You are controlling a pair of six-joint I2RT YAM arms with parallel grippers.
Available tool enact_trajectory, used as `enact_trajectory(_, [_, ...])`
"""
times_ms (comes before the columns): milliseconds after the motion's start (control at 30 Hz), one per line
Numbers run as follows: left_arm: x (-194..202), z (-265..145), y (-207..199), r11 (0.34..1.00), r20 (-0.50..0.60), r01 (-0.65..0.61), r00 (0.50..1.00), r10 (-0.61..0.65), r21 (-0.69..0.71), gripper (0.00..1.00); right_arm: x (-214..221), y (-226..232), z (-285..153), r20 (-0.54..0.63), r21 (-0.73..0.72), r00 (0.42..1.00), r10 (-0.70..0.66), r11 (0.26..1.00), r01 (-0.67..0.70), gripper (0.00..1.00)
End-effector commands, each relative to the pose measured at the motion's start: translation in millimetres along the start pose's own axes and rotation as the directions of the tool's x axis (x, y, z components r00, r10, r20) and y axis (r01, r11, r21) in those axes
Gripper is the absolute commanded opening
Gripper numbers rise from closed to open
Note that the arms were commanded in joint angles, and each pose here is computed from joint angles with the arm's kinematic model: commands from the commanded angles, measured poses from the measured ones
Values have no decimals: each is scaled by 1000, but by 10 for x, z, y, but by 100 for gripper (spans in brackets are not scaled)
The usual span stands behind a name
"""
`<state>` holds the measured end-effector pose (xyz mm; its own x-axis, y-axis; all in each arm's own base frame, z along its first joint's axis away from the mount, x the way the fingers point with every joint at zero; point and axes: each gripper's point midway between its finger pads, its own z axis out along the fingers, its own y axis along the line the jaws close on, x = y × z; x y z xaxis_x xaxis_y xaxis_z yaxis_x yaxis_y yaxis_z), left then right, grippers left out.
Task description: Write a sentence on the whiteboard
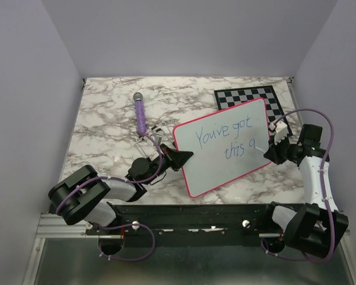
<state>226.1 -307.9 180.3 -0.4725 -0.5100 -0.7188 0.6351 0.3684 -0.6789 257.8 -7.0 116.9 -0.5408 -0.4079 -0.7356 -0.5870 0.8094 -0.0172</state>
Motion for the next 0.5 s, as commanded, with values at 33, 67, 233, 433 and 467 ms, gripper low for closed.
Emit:
enact_trajectory(33, [154,-14,37,996,-65,-86,994,87,14,0,257,151,2,-79,-32,997,-9,999,6,1])
enact_trajectory(67, [154,-10,37,996,-65,-84,994,85,14,0,275,165,4,-83,-36,997,-9,999,6,0])
enact_trajectory(233, [139,-7,29,996,-59,-82,995,83,17,0,322,236,1,-93,-62,996,-8,998,2,0])
enact_trajectory(433, [145,-6,30,997,-60,-77,995,78,17,0,171,286,-40,-46,-91,999,-8,996,4,1])
enact_trajectory(467, [157,-8,33,997,-62,-77,995,78,18,0,127,300,-49,-31,-99,999,-7,995,4,1])
